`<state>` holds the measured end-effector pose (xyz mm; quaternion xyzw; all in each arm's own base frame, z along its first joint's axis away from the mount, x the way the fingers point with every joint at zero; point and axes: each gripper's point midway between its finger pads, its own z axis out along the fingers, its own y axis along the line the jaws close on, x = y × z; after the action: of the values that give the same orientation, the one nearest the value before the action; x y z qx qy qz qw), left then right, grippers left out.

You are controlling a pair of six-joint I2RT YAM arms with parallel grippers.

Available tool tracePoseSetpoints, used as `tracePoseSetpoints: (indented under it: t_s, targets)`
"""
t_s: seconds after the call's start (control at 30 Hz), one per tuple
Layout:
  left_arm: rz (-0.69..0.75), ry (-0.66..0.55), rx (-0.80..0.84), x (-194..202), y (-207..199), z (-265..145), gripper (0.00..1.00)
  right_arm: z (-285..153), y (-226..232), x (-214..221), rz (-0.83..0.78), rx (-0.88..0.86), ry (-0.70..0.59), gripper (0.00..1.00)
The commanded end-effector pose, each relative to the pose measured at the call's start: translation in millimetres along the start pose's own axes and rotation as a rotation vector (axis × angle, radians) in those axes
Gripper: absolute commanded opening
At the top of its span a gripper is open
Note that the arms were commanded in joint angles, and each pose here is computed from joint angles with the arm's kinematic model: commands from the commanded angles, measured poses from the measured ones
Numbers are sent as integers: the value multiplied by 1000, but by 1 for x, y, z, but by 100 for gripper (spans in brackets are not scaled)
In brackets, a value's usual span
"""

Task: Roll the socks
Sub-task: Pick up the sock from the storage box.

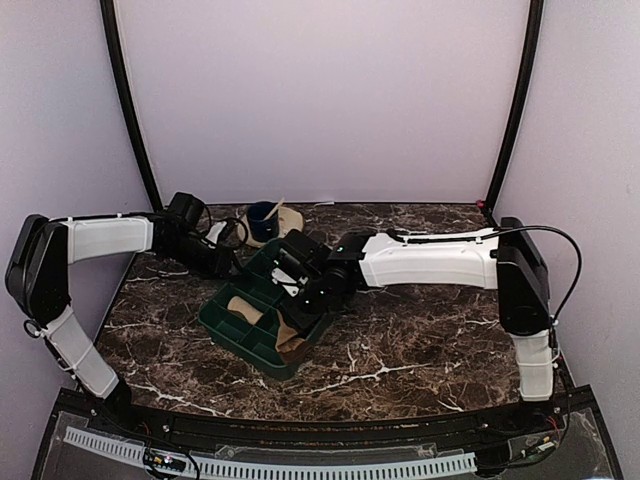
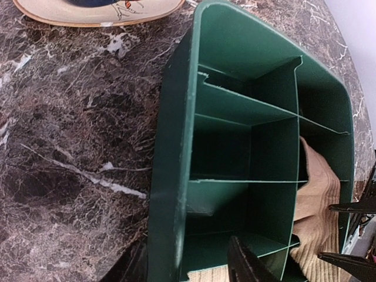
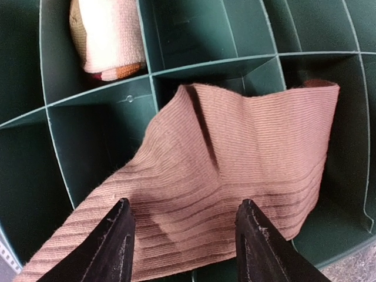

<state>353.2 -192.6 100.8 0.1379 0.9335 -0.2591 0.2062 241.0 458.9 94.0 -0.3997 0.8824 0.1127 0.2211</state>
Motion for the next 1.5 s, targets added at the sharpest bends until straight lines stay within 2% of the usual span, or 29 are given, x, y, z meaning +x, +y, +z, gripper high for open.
tracePoseSetpoints:
  t_s: [0.0, 0.23, 0.6, 0.97, 1.47]
  targets:
    - [29, 17, -36, -1, 1, -2, 47, 12, 0, 3, 14, -19, 14, 53]
    - [28, 36, -62, 2, 5, 3, 43, 18, 2, 6, 14, -37, 32, 42]
    - [14, 44, -93, 1, 12, 6, 32, 14, 2, 2, 7, -40, 27, 17]
    - [-2, 40, -132, 1, 18, 4, 24, 3, 2, -8, 6, -40, -4, 9]
    - [-16, 45, -174, 3, 25, 4, 20, -12, 2, -21, 10, -36, -50, 8]
